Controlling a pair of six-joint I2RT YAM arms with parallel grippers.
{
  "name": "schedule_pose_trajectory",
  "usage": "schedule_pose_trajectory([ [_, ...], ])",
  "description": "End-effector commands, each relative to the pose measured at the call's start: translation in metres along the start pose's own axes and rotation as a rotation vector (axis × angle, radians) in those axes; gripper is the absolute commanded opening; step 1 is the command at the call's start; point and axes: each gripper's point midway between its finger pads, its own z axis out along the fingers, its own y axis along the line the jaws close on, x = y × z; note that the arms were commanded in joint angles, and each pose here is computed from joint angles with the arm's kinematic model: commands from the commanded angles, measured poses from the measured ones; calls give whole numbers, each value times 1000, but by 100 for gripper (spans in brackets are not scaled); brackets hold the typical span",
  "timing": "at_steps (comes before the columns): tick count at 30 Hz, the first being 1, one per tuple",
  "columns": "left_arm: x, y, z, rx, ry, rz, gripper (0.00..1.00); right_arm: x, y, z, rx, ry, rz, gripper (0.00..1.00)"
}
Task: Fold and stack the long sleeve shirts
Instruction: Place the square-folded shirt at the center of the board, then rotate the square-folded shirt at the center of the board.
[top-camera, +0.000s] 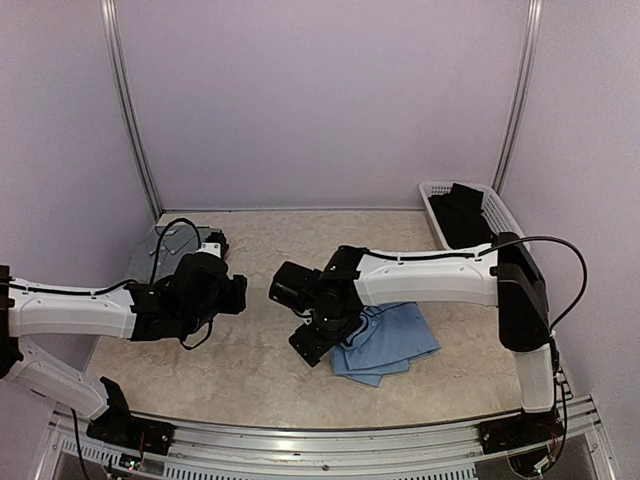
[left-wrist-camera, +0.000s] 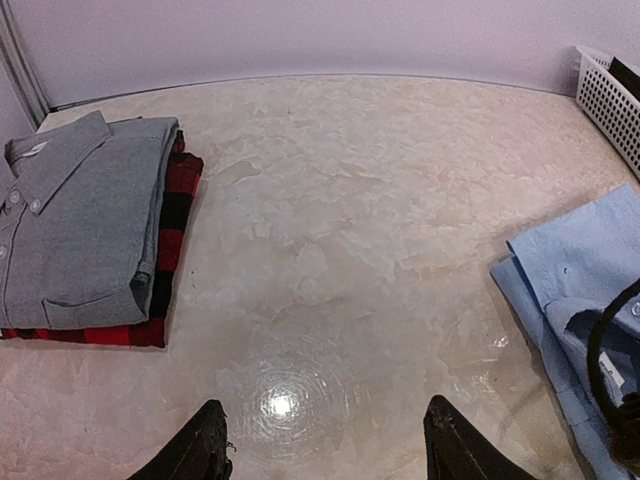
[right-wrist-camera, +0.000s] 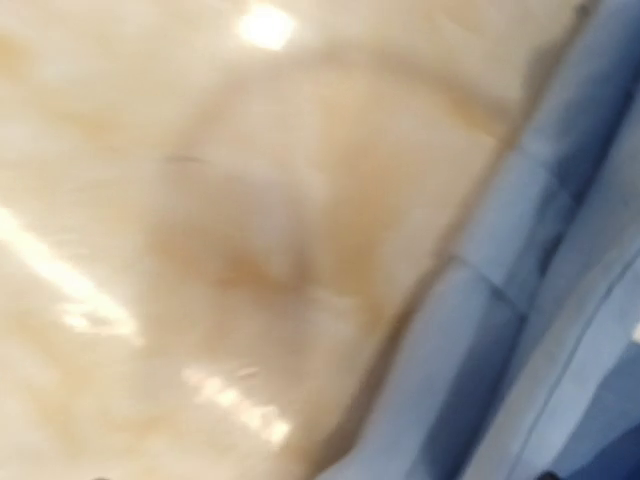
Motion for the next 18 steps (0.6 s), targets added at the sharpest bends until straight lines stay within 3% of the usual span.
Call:
schedule_pose_trajectory([
  [1, 2, 7, 0, -14, 2, -4, 63, -23, 22, -38, -175, -154, -10, 88],
  [5, 5, 0, 2, 15, 9, -19, 63, -30, -1, -54, -177, -218, 33, 88],
  [9, 9, -18, 0, 128, 24, -66, 64, -33, -52, -60, -127, -260, 121, 88],
  [11, 10, -28, -4, 203, 27, -93, 70, -28, -82, -57, -90, -257, 172, 88],
  [13, 12, -33, -7, 249, 30, -125, 83, -16, -111, -51, -52, -235, 235, 88],
  [16, 11, -33, -12, 279, 16, -162, 95, 19, -149, -36, -31, -182, 326, 89],
  [18, 10, -31, -13, 280, 5, -178, 99, 38, -167, -30, -51, -171, 392, 90],
])
